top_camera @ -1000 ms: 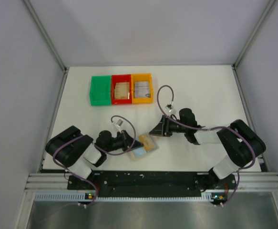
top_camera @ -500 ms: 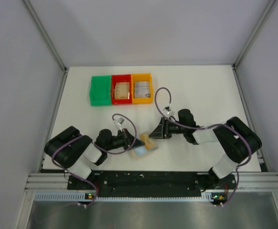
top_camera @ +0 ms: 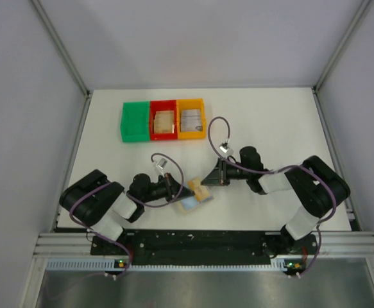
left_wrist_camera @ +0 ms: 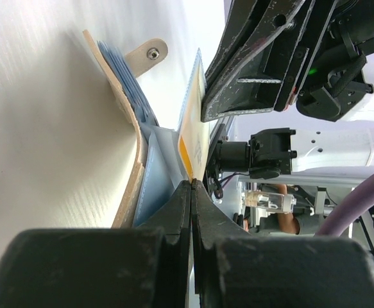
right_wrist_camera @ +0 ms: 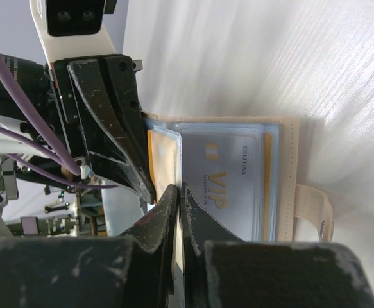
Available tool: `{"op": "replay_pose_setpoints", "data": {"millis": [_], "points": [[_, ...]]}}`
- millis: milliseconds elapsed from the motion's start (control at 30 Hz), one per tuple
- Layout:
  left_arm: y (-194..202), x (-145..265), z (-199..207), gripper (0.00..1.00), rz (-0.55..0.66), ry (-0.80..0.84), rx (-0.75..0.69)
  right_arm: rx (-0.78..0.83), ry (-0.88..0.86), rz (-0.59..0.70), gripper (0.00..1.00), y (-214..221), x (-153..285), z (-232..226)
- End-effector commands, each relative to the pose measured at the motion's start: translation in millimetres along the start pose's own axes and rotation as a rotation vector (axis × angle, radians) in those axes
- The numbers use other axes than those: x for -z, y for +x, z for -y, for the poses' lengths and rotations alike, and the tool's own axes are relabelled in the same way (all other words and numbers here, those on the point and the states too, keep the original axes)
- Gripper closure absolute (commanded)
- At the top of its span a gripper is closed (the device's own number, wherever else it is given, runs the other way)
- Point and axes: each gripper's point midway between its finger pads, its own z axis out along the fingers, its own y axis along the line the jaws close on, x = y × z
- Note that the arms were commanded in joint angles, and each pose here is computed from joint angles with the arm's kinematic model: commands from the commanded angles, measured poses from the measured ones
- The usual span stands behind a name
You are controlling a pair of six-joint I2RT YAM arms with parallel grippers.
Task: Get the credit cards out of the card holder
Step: Remove the credit card from the card holder.
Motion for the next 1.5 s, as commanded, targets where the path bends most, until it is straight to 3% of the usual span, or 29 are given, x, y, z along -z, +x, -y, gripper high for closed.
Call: {"op": "replay_pose_setpoints", "data": {"millis": [0, 533, 1067, 1100, 1267, 1400, 1467], "points": [[-18.4, 12.1, 73.9, 1.0, 0.117, 0.307, -0.248, 0.036, -0.007, 0.055, 1.0, -11.6, 3.2, 1.2], [-15.6, 17.3, 65.8, 1.0, 0.129, 0.28, -0.232, 0.006, 0.04, 0.11, 1.0, -15.8, 8.6, 13.4], [-11.5, 23.9, 47.7, 1.0, 0.141, 0.218, -0.21, 0.037, 0.285, 0.106, 1.0, -18.2, 21.4, 44.8], [-11.7, 23.6, 46.0, 1.0, 0.141, 0.213, -0.206, 0.036, 0.289, 0.096, 0.96, -17.2, 21.3, 44.4], [-11.4, 23.9, 51.1, 1.0, 0.137, 0.234, -0.219, 0.087, 0.335, 0.126, 0.57, -28.1, 31.3, 34.5], [-13.5, 24.2, 57.4, 1.0, 0.146, 0.252, -0.232, 0.173, 0.417, 0.185, 0.41, -45.6, 51.2, 20.3], [-15.5, 23.4, 61.5, 1.0, 0.15, 0.264, -0.238, 0.215, 0.376, 0.192, 0.37, -50.9, 53.0, 3.3]]}}
